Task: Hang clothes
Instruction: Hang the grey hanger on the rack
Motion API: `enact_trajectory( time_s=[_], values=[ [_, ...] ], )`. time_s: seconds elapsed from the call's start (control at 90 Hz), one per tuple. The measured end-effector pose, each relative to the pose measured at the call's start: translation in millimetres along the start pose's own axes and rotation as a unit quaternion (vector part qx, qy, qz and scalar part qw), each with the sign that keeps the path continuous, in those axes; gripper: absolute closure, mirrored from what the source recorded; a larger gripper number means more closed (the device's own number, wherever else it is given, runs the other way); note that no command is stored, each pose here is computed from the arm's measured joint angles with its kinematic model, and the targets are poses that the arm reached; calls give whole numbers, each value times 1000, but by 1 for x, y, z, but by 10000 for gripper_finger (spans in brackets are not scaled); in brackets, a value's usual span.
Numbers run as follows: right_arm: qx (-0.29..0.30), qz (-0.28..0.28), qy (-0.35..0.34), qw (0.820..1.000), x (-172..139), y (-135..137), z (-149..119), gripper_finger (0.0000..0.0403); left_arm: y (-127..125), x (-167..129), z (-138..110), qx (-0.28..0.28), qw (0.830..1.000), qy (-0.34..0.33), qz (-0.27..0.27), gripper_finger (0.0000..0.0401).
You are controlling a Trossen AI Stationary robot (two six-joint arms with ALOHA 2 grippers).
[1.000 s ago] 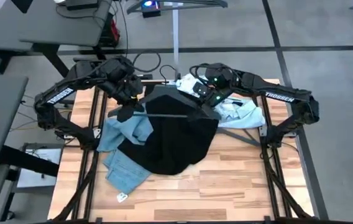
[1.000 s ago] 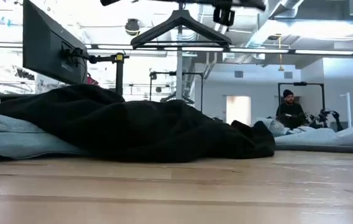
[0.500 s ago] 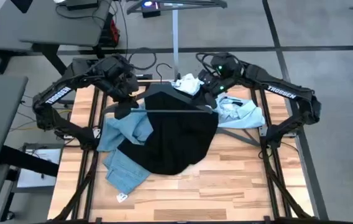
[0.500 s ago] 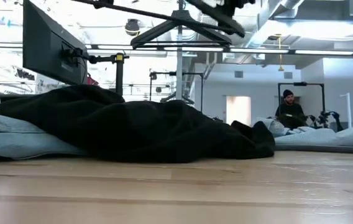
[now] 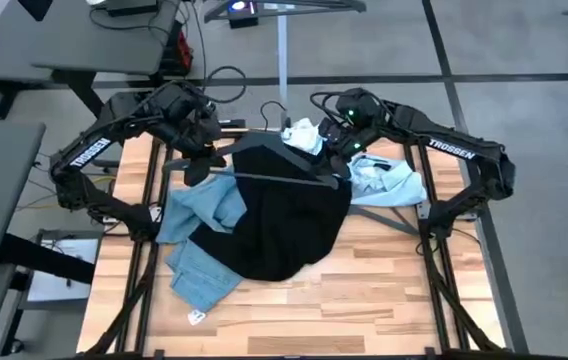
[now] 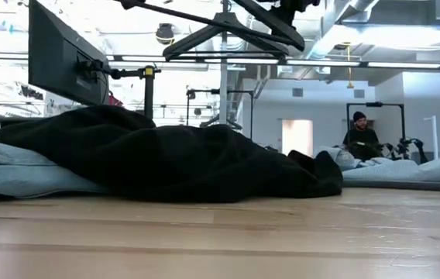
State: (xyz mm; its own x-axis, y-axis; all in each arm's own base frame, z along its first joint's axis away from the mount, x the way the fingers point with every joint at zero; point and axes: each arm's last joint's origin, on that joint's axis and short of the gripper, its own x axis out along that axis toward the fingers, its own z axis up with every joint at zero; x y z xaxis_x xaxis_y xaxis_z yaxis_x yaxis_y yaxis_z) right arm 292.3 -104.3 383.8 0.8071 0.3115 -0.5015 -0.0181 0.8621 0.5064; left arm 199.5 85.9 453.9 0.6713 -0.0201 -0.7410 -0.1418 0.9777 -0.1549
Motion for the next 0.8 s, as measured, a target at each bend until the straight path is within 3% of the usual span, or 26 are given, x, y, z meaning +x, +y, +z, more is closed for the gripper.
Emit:
enact_trajectory(
  time_s=[0.144,0.444,0.8],
  values=[
    [12,1,-9,1000,-1,0,2,253,0,0,0,0,1000,0,1,391],
    [48,-28,-49,997,-19,-22,10,161,1,-4,8,15,998,-53,12,391],
    [-26,-10,-153,988,-37,-30,33,154,10,-17,15,17,992,-121,38,391]
  ],
)
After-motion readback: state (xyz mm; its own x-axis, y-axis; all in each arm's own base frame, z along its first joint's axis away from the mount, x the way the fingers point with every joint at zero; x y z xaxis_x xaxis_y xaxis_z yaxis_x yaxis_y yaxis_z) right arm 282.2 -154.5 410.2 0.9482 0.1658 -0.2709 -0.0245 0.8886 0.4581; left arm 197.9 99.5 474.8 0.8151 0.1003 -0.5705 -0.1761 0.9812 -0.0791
